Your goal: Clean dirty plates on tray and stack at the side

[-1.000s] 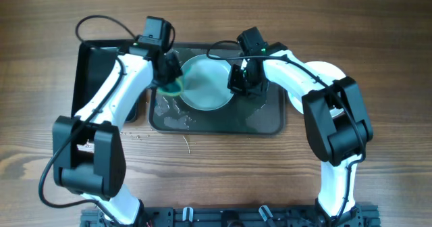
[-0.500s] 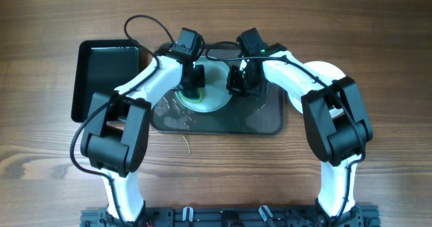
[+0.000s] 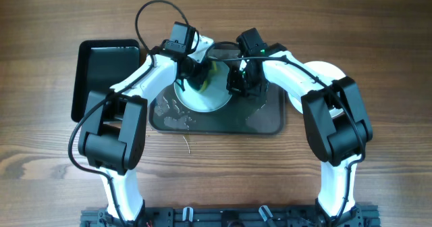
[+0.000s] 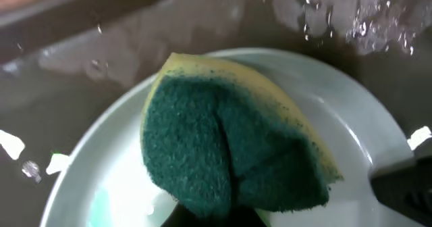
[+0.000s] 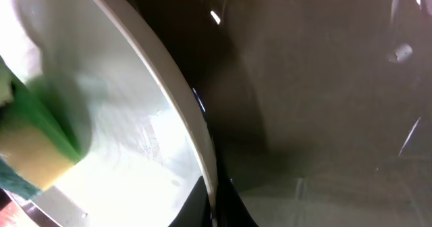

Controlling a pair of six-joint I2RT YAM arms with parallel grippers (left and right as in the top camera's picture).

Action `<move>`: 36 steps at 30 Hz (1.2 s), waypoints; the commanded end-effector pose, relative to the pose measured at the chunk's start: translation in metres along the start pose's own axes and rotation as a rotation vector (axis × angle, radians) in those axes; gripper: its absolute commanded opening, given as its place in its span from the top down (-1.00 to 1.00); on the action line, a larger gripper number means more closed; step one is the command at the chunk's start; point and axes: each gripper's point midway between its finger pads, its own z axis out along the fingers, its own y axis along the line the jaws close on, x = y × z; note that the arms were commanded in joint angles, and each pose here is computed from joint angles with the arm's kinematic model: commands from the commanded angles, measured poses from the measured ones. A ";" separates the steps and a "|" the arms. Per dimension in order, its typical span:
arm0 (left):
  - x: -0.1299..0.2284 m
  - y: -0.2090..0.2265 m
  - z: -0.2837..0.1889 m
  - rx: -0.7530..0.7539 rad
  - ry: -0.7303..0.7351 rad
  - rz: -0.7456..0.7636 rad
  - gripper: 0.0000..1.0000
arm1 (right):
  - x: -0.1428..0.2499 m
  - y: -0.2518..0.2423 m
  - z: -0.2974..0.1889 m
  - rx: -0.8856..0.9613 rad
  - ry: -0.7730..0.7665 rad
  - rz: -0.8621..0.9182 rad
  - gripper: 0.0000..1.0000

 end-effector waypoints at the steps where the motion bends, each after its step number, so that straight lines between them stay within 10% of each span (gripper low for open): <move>1: 0.008 0.014 0.006 -0.064 0.026 -0.078 0.92 | 0.023 -0.024 0.027 0.081 0.075 -0.005 0.91; 14: 0.081 0.009 -0.007 -0.146 0.310 -0.522 0.92 | 0.023 -0.022 0.027 0.070 0.080 -0.020 0.91; 21: 0.064 -0.068 -0.015 0.374 0.281 -0.246 0.92 | 0.023 -0.022 0.027 0.070 0.079 -0.020 0.91; 25: 0.058 -0.071 -0.015 0.403 0.242 -0.170 0.92 | 0.023 -0.022 0.027 0.069 0.079 -0.021 0.91; 36: 0.043 0.036 0.000 -0.232 0.137 -0.365 0.92 | 0.022 -0.021 0.028 0.068 0.076 -0.025 0.91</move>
